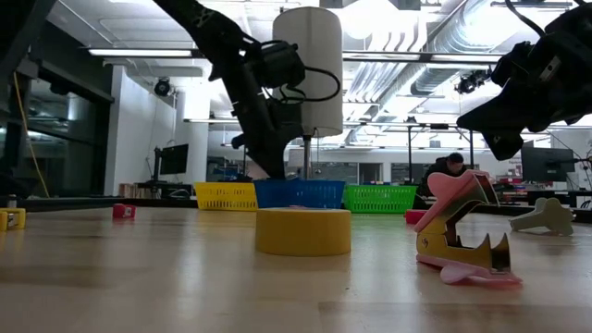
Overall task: Pick and place Stapler, Stapler remover, tape
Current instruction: Put the blue tape into the blue basket, then put the yellow tape into the blue basket
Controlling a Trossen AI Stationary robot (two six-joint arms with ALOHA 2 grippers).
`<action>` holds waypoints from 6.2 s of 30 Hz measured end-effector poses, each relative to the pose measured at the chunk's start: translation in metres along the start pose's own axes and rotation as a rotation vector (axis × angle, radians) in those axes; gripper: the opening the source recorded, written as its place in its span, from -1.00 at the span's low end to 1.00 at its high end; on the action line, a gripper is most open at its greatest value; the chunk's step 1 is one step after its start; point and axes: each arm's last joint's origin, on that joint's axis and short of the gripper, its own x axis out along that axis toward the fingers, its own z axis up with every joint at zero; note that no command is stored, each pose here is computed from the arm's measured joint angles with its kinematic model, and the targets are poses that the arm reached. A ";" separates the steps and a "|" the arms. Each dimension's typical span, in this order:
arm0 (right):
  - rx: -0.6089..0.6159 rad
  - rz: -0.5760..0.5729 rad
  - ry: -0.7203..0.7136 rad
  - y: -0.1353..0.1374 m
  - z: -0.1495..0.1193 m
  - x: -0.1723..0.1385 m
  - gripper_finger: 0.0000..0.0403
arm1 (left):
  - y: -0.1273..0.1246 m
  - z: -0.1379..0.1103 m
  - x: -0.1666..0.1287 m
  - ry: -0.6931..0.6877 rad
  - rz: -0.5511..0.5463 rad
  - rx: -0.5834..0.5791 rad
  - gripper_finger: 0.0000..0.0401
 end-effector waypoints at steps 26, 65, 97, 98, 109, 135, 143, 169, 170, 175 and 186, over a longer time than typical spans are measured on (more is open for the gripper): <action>0.000 0.000 0.000 0.000 0.000 0.000 -1.00 | 0.001 0.005 -0.007 0.039 0.029 0.014 -0.39; 0.000 0.000 0.000 0.000 0.000 0.000 -1.00 | -0.162 -0.064 -0.132 0.064 -0.245 0.433 -0.38; 0.000 -0.009 0.021 -0.001 -0.002 0.001 -1.00 | -0.221 -0.090 -0.078 0.120 -0.367 0.235 -0.24; 0.000 -0.010 0.023 -0.001 -0.002 0.002 -1.00 | -0.221 -0.090 -0.076 0.119 -0.365 0.245 -0.18; 0.000 -0.011 0.024 -0.001 -0.002 0.002 -1.00 | -0.223 -0.093 -0.076 0.120 -0.424 0.405 0.19; 0.000 -0.011 0.024 -0.001 -0.002 0.002 -1.00 | -0.234 -0.101 -0.055 0.095 -0.405 0.472 -0.01; 0.000 -0.011 0.025 -0.001 -0.002 0.002 -1.00 | -0.235 -0.102 -0.056 0.126 -0.461 0.472 -0.61; 0.000 -0.011 0.025 -0.001 -0.002 0.002 -1.00 | -0.139 -0.026 -0.118 -0.267 0.253 0.437 -0.86; 0.000 -0.011 0.025 -0.001 -0.002 0.002 -1.00 | -0.130 -0.020 -0.112 -0.247 0.253 0.428 -0.86; 0.000 -0.011 0.025 -0.001 -0.002 0.002 -1.00 | -0.072 0.007 -0.082 -0.129 0.193 0.345 -0.86; 0.000 -0.011 0.025 -0.001 -0.002 0.002 -1.00 | 0.009 0.027 -0.049 -0.030 0.070 0.081 -0.86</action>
